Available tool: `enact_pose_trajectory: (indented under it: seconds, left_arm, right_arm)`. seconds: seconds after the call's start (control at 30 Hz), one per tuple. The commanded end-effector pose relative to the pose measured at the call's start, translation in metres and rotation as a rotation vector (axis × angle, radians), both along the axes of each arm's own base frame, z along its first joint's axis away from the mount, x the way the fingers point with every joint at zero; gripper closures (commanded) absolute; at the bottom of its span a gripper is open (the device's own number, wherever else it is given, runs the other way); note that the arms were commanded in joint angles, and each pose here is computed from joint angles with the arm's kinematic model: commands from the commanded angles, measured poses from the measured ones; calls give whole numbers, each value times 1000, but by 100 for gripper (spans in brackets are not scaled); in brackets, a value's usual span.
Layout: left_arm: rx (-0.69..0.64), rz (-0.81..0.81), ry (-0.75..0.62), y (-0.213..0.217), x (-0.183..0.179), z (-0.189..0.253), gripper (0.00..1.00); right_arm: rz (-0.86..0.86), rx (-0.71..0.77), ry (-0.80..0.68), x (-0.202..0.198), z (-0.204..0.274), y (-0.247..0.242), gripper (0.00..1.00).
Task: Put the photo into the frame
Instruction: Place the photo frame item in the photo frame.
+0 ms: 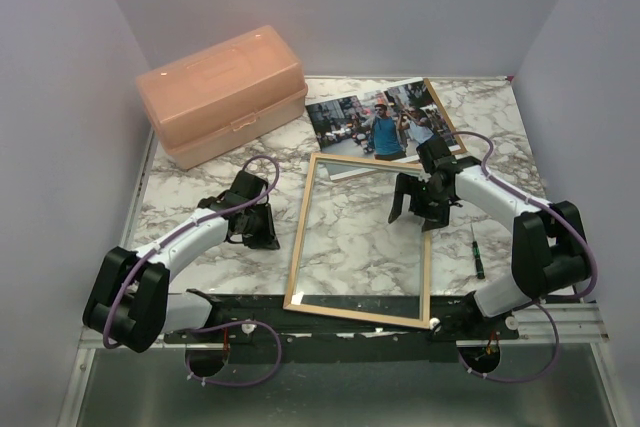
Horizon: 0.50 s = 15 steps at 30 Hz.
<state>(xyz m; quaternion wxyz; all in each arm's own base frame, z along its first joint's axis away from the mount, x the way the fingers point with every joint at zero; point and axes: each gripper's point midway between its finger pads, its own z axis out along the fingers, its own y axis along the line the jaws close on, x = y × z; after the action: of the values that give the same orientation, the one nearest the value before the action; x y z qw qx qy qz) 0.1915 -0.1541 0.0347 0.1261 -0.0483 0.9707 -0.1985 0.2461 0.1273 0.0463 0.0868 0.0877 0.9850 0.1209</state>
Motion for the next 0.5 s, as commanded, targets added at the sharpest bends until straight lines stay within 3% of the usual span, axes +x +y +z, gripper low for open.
enact_pose_trajectory:
  seconds: [0.0,0.47]
  left_arm:
    - [6,0,-22,1,2,4,82]
    - [-56,-14,-11,-13,7,-2,56]
  right_arm:
    - [-22,-47,-33,6,11,-8,0]
    - [-57,-137,-22,-2,22,-26,0]
